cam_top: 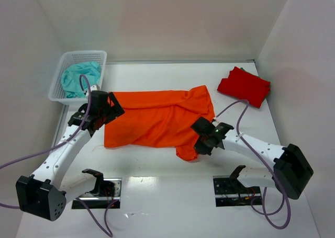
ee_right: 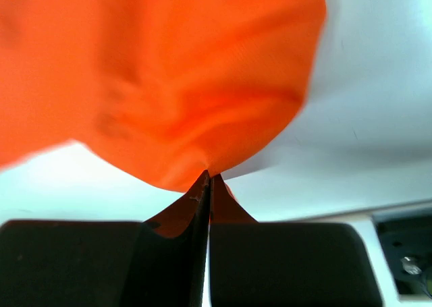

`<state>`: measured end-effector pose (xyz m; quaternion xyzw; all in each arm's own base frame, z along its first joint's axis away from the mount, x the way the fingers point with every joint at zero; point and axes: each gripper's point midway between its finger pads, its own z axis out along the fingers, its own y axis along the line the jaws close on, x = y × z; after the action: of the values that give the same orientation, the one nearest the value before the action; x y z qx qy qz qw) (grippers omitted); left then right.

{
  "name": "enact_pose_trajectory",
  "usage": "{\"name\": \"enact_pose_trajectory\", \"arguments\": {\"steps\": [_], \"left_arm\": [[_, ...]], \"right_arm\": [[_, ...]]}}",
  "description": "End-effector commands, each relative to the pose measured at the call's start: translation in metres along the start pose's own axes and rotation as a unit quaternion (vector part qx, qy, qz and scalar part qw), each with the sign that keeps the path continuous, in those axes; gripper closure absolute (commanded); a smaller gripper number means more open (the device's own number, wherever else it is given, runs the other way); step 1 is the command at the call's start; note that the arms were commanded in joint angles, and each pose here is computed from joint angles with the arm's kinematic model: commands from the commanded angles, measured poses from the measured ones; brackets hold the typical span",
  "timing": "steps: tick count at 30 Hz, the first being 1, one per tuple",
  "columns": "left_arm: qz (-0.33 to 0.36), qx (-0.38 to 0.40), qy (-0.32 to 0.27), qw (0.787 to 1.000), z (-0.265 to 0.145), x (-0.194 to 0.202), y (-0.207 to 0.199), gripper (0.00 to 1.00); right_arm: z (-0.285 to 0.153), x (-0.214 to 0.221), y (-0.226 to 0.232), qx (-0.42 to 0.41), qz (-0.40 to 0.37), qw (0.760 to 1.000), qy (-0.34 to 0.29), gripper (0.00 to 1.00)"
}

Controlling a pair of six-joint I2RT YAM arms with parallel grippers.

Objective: Fold and stack the t-shirts
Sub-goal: Grap the side of the flattened tshirt closest away from the robot with both arms

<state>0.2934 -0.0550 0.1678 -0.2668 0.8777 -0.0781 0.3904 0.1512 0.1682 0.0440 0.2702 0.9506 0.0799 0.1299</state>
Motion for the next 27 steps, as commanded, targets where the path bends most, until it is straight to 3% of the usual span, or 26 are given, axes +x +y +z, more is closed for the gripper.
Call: {"name": "enact_pose_trajectory", "arguments": {"steps": [1, 6, 10, 19, 27], "left_arm": [[-0.043, -0.008, 0.002, 0.999, -0.006, 0.004, 0.004, 0.01], [-0.033, -0.047, 0.011, 0.998, 0.011, 0.004, 0.008, 0.02], [-0.017, -0.069, 0.051, 0.996, 0.014, 0.019, 0.016, 0.07], [-0.061, -0.133, 0.101, 0.984, 0.002, 0.054, 0.045, 0.1], [-0.027, -0.132, 0.192, 0.972, 0.015, 0.106, 0.034, 0.1]], "right_arm": [[-0.023, -0.054, 0.031, -0.047, 0.007, 0.996, -0.081, 1.0], [-0.019, -0.099, 0.028, -0.063, 0.017, 0.992, -0.112, 1.0], [-0.022, -0.133, 0.017, -0.07, 0.031, 0.987, -0.142, 1.0], [-0.007, -0.145, 0.032, -0.096, 0.013, 0.986, -0.137, 1.0], [-0.004, -0.178, 0.029, -0.092, 0.024, 0.984, -0.148, 1.0]]}}
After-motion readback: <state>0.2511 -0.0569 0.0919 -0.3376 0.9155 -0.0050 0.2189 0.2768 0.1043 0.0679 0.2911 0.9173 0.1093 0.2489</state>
